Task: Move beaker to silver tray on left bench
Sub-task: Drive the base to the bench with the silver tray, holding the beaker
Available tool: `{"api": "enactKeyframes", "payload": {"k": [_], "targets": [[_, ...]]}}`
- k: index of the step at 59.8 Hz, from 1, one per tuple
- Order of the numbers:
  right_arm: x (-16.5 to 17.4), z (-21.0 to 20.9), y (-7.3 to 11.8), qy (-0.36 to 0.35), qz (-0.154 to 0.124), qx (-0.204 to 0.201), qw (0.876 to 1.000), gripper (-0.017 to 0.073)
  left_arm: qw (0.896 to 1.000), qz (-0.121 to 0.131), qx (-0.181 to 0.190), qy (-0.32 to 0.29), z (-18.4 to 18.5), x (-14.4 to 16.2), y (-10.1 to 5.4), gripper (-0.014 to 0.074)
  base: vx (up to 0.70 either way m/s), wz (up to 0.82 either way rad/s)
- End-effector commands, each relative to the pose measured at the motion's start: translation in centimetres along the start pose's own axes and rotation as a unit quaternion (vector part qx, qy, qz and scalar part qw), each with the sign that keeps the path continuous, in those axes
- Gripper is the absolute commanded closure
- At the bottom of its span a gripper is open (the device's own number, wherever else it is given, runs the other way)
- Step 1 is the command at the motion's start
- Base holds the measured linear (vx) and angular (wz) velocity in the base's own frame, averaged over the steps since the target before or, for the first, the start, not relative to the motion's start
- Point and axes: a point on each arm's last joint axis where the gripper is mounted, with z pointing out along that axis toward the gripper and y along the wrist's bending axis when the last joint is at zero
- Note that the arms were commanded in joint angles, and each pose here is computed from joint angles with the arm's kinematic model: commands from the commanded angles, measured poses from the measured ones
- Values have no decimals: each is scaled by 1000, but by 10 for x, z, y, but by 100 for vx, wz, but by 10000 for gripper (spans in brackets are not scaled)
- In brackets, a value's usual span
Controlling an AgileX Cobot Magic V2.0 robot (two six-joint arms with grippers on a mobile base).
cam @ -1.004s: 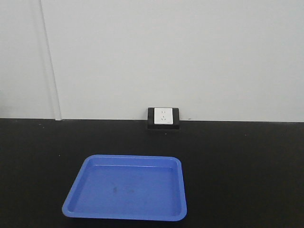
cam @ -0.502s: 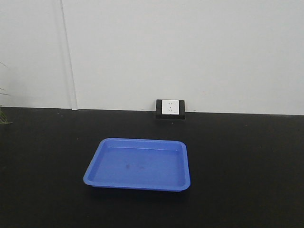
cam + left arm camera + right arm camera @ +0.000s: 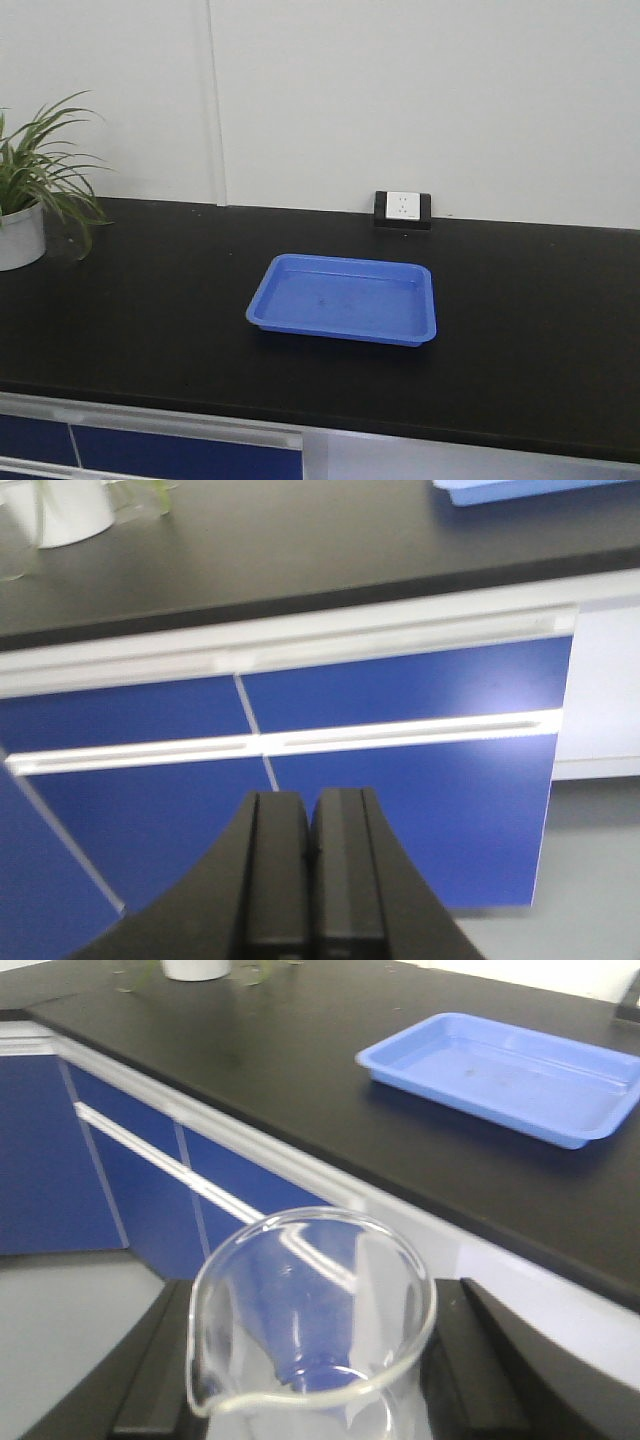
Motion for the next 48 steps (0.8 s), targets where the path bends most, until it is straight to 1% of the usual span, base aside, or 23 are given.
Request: {"api": "enactKeyframes", "payload": {"k": [1,28,48], "targets": [[-18,-3,1,-58,-8,-3,998,573,999,-1,2,-35,2,-2,-1,592,-31,22],[-18,-3,1,-58,-8,-3,998,573,999,-1,2,-35,2,-2,-1,592,-31,24],[-18,-3,1,-58,-8,-3,998,573,999,-1,2,-35,2,-2,-1,592,-28,37]]}}
